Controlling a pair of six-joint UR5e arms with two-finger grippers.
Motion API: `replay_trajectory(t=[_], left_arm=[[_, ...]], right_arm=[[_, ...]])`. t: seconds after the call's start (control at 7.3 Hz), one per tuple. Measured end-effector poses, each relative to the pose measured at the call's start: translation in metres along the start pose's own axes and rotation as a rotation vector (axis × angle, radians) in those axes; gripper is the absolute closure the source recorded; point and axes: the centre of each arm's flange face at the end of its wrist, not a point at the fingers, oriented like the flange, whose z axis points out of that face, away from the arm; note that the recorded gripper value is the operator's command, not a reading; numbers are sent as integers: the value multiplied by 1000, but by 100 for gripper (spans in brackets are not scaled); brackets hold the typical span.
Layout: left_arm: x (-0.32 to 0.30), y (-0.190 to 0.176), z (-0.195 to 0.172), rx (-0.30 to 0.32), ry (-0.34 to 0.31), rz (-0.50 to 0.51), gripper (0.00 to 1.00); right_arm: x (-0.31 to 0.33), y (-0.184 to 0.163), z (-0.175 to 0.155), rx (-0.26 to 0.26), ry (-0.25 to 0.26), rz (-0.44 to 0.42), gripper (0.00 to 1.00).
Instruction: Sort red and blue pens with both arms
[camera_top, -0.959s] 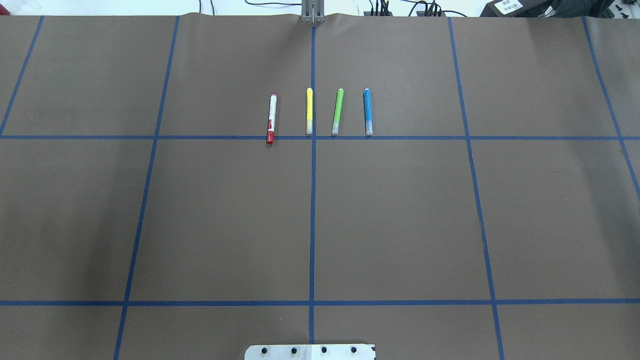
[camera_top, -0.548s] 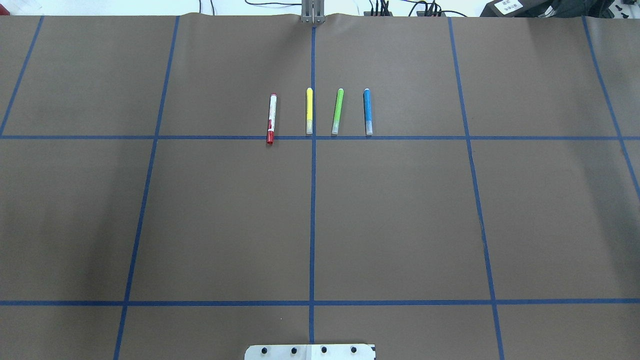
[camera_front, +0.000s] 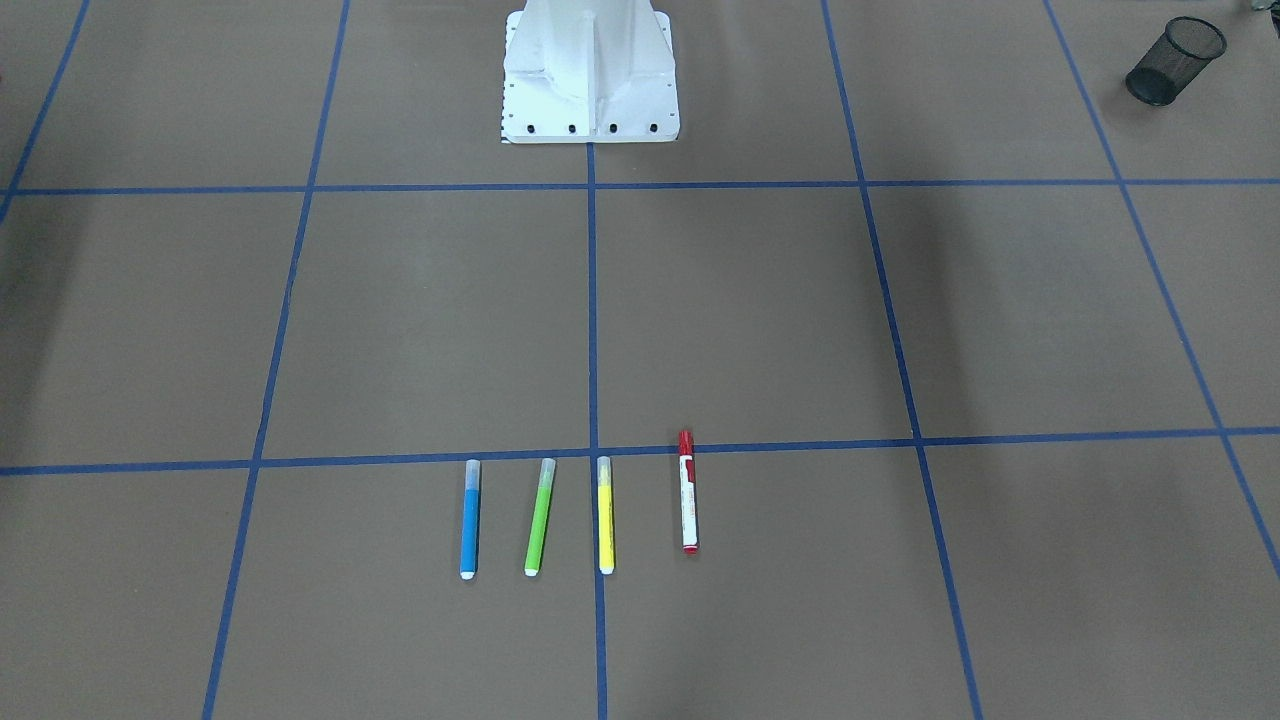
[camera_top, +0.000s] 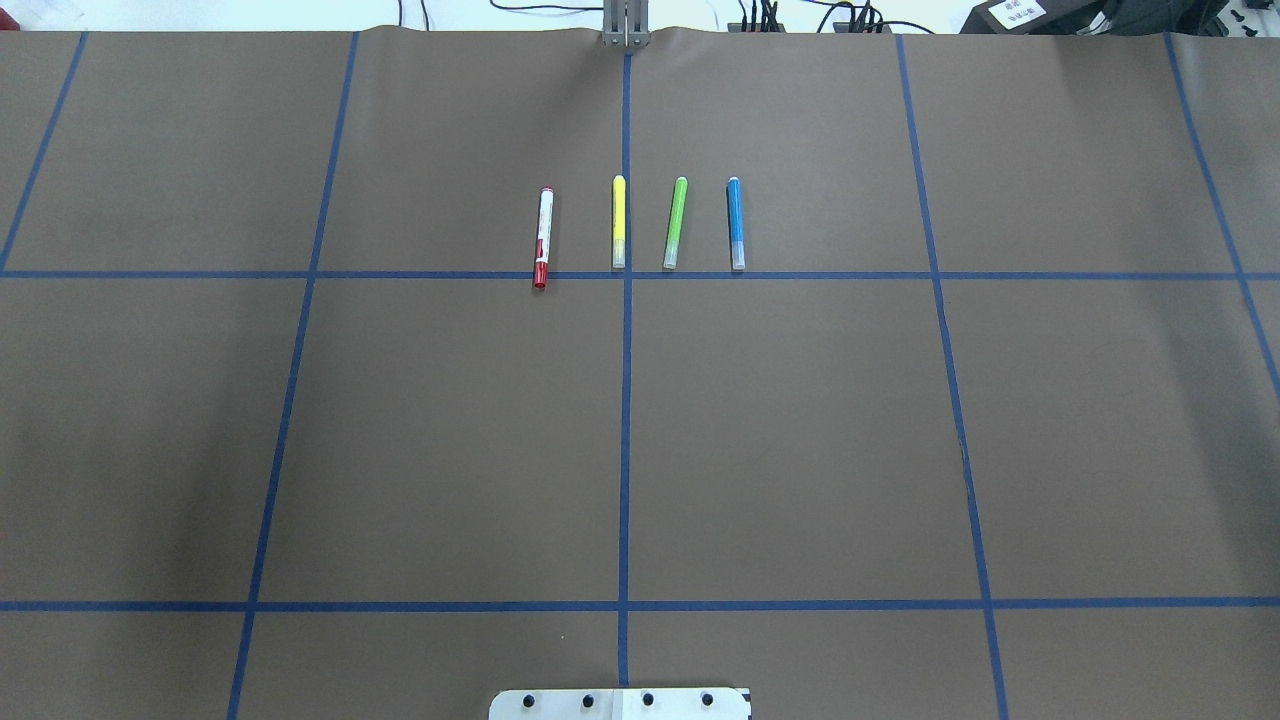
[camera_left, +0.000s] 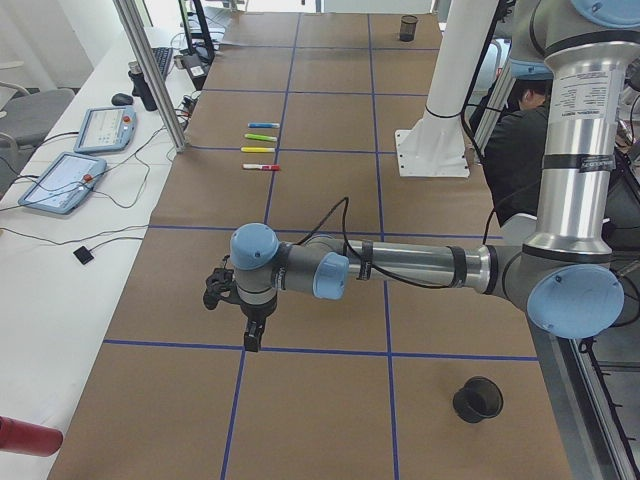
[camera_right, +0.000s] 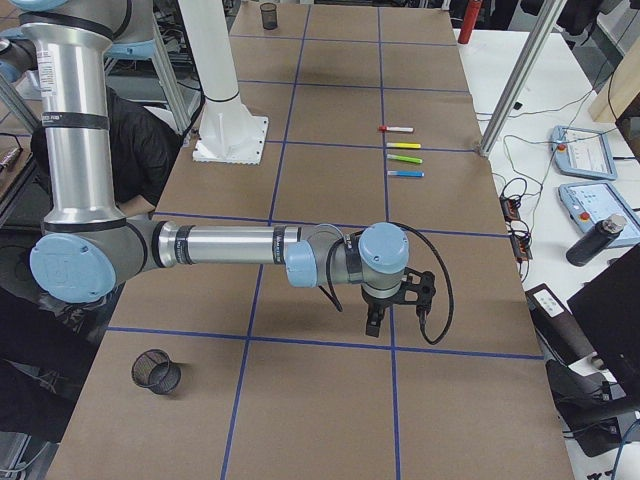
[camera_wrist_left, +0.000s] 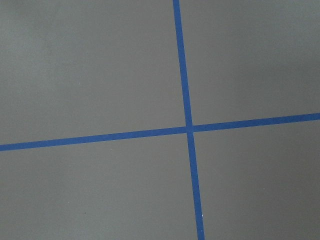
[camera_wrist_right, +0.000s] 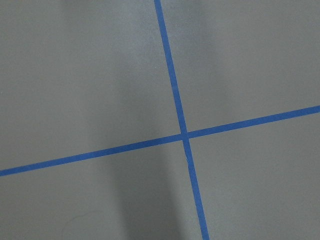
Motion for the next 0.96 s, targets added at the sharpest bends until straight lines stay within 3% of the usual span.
replay_trajectory(t=[0.55, 0.96], left_arm=[[3, -1, -1, 7, 4, 6, 0], [25, -37, -16, 31, 8, 34, 0]], right_arm=[[-9, -2, 3, -6, 1, -9, 0], [-39, -14, 11, -19, 2, -51, 0]])
